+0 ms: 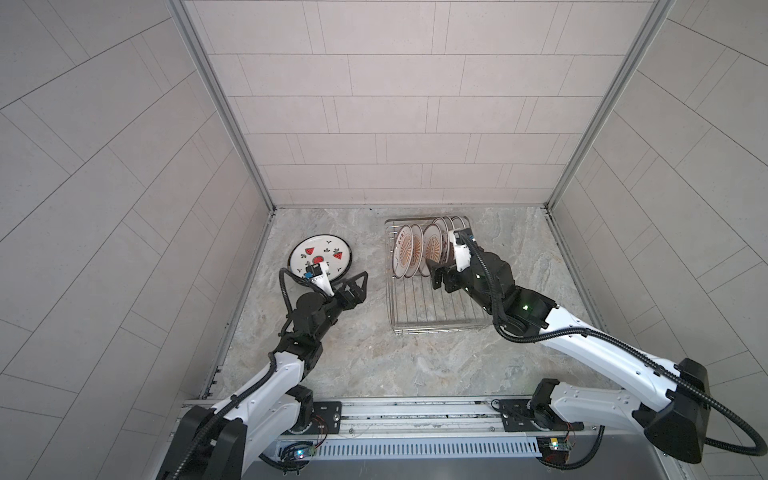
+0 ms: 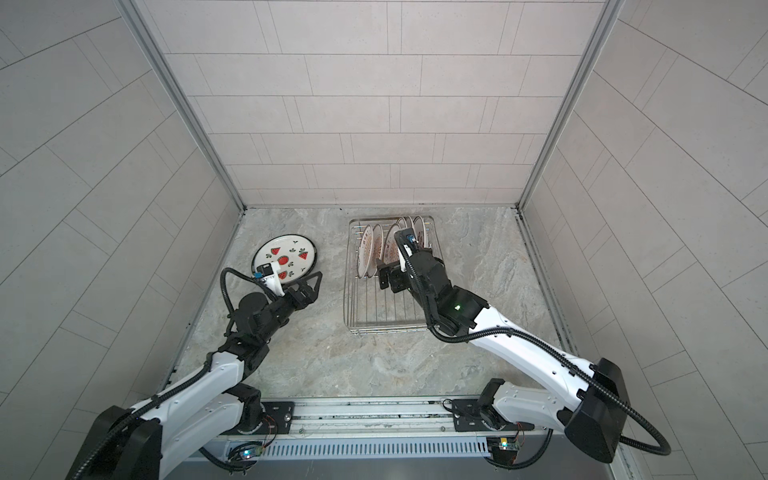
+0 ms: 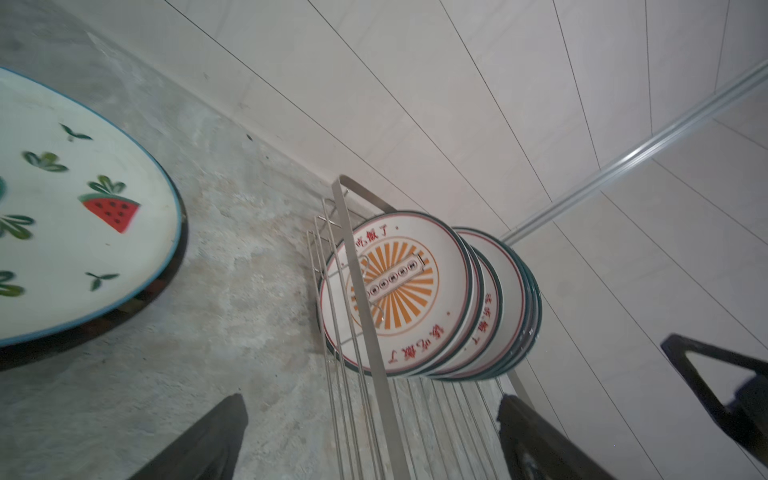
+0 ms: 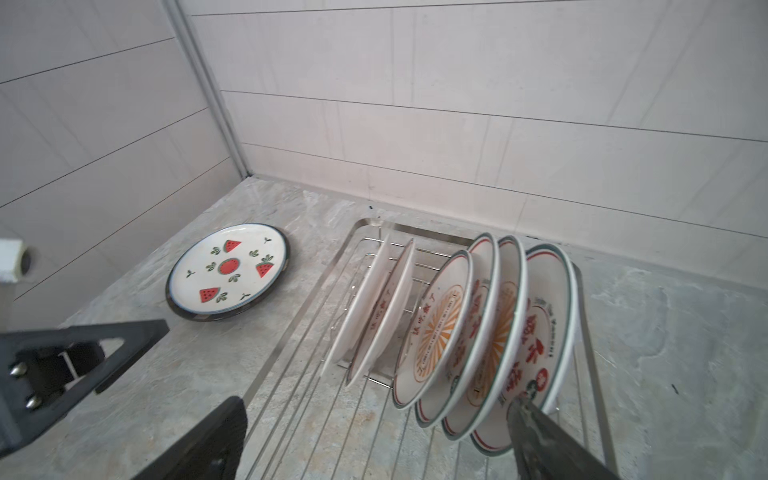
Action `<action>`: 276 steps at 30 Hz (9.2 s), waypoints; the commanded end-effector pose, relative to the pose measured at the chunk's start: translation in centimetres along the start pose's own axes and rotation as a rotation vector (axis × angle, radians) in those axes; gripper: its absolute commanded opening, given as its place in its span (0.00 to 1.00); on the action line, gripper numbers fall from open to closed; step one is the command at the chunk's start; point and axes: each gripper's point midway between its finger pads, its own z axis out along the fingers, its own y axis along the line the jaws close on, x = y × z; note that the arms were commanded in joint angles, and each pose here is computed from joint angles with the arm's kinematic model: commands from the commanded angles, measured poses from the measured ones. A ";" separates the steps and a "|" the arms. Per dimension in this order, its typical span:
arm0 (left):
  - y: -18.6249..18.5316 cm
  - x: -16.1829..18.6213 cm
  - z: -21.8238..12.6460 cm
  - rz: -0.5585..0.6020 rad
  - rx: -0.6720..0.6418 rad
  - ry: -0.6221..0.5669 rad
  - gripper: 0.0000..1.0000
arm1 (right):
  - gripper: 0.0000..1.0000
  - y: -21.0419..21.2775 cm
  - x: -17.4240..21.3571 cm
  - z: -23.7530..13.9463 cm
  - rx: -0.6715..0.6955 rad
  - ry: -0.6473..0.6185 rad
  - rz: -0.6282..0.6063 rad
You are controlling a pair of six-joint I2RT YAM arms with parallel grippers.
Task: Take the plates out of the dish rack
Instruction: 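Withdraw the left gripper toward the rack while the right gripper moves to the farthest plate, then close the right gripper on the rim of the red-text plate in the rack, then lift the red-text plate out of the rack with the right gripper toward the left gripper, then close the left gripper on the plate rim while the right gripper holds it, then carry the plate toward the table with the left gripper while the right releases, then lower the red-text plate onto the table beside the watermelon plate with the left gripper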
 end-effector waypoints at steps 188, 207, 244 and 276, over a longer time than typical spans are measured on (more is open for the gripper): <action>-15.9 2.1 0.5 0.071 0.488 0.166 0.54 | 0.01 1.0 -3.0 -5.4 -0.522 -0.070 0.212; -15.2 2.5 1.5 -0.017 0.458 0.181 0.10 | 0.08 -0.6 -1.9 -4.1 -0.411 -0.037 0.204; -7.0 -3.5 -0.6 -0.274 0.156 -0.061 0.00 | 1.00 -2.0 -1.8 -5.1 -0.321 -0.059 0.185; 4.5 -2.1 -4.1 -0.571 -0.300 -0.096 0.00 | 1.00 8.3 2.9 -3.3 -0.489 0.185 -0.273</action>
